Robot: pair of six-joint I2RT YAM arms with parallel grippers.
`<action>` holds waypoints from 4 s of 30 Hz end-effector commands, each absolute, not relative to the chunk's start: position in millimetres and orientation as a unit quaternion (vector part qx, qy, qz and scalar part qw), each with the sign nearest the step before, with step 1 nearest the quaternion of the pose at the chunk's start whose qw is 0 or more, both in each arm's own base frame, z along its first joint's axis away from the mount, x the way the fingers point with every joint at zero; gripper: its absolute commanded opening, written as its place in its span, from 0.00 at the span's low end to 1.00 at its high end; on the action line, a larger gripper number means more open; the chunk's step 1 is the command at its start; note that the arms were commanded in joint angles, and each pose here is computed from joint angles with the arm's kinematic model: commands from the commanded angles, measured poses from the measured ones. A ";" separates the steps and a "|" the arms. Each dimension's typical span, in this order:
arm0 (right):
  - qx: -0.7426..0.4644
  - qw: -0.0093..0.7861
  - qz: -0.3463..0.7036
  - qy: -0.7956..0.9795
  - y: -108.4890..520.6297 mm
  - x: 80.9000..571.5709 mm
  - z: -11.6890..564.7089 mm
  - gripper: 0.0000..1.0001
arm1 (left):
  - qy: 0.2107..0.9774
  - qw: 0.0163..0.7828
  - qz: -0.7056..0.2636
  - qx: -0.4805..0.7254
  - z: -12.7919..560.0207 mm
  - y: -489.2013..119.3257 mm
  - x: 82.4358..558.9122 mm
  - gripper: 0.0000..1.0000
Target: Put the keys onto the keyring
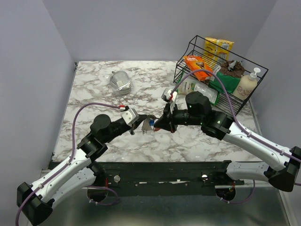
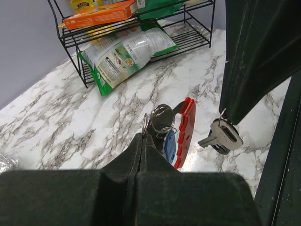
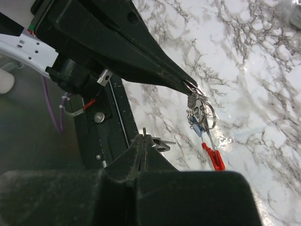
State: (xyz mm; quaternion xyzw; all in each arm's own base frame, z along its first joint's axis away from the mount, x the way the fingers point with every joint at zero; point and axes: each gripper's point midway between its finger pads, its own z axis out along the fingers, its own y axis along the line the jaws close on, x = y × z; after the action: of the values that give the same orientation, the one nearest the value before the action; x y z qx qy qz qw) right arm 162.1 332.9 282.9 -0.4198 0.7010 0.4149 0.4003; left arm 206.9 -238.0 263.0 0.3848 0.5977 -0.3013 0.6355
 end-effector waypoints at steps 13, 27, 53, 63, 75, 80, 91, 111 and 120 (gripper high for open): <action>-0.302 0.429 0.418 0.741 337.2 189.4 292.2 0.00 | 0.573 0.666 -0.277 0.389 272.1 -247.5 206.5 0.00; -0.260 0.446 0.390 0.763 324.5 201.1 294.9 0.00 | 0.556 0.685 -0.267 0.387 280.9 -245.6 200.1 0.00; -0.279 0.428 0.406 0.758 334.0 195.3 296.8 0.00 | 0.557 0.678 -0.249 0.409 274.8 -254.7 195.6 0.00; -0.281 0.419 0.406 0.762 333.7 193.0 289.9 0.01 | 0.545 0.694 -0.252 0.398 283.7 -251.7 194.0 0.00; -0.280 0.420 0.401 0.765 331.3 193.6 286.3 0.00 | 0.539 0.698 -0.259 0.394 284.5 -250.6 191.0 0.00; -0.281 0.418 0.407 0.762 332.9 192.4 288.4 0.00 | 0.540 0.698 -0.258 0.393 285.0 -251.1 192.1 0.00; -0.288 0.404 0.434 0.752 338.9 182.9 292.1 0.01 | 0.545 0.696 -0.256 0.391 282.0 -252.1 194.4 0.00; -0.303 0.389 0.446 0.747 345.7 178.1 288.8 0.00 | 0.550 0.692 -0.258 0.389 281.0 -256.0 197.1 0.00; -0.313 0.373 0.450 0.749 351.0 175.3 281.0 0.01 | 0.550 0.693 -0.258 0.388 282.3 -257.0 197.2 0.00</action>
State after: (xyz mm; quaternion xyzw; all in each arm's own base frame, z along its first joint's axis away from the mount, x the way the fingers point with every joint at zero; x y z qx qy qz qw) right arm 184.0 343.4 277.7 -0.2966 0.7608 0.4287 0.3866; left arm 194.3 -257.2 262.3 0.4085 0.5649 -0.2554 0.6699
